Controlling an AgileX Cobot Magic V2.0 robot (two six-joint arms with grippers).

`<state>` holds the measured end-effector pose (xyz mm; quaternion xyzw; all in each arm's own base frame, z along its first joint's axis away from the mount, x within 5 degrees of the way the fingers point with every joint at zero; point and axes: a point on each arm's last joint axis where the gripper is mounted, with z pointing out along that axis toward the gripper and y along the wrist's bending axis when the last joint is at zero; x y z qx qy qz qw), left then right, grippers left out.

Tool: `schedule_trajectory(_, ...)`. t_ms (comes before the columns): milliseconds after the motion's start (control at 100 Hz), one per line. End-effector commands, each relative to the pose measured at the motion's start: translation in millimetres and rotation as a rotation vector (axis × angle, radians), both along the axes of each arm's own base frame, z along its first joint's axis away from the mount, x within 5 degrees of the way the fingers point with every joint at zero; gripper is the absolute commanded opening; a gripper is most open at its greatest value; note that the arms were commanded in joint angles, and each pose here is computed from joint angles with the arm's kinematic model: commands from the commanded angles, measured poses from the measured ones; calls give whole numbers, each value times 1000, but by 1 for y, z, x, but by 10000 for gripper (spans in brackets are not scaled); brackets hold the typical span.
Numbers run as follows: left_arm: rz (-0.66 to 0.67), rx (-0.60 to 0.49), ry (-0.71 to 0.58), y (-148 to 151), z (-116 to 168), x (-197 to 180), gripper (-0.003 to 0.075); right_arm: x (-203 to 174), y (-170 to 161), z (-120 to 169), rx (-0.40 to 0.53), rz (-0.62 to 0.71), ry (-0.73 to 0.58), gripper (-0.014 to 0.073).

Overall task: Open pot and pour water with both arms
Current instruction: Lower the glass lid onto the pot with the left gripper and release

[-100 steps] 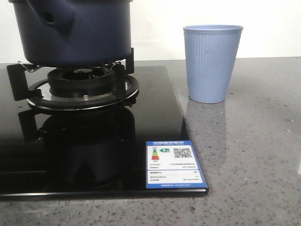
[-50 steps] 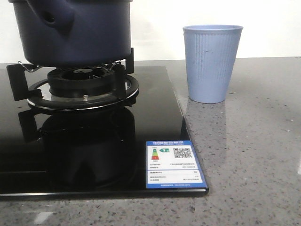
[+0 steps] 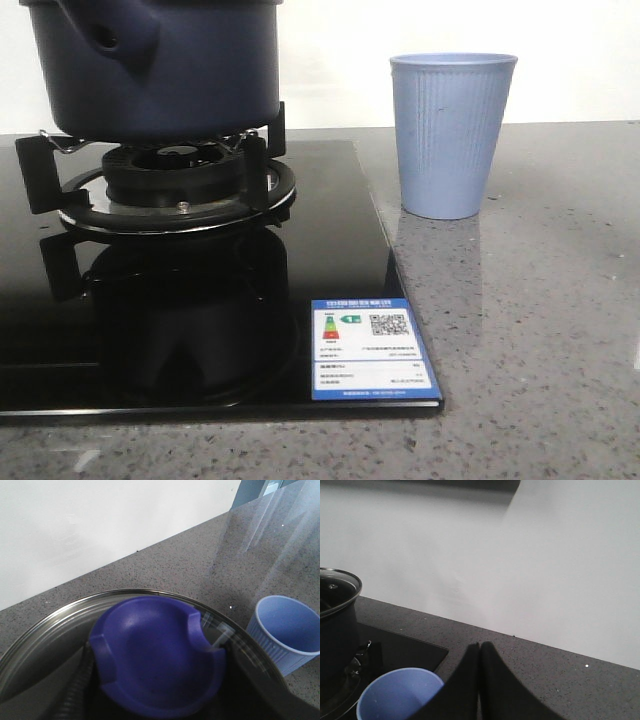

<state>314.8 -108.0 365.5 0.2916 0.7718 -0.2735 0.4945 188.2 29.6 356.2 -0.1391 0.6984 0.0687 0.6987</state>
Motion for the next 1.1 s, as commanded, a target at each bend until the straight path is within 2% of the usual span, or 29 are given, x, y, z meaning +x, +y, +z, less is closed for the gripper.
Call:
schedule_trajectory(0, -16, -71, -63, -3, 29, -12, 398, -3, 0, 11, 27, 10, -41, -71)
schedule_trajectory(280, -23, -66, -84, 0, 36, -19, 398, -3, 0, 11, 27, 10, -41, -71)
schedule_trajectory(820, -9, 42, -111, 4, 31, -16, 398, -3, 0, 11, 27, 10, -41, -71)
schedule_trajectory(1090, 14, 45, -123, 5, 31, -15, 398, -3, 0, 11, 27, 10, -41, -71)
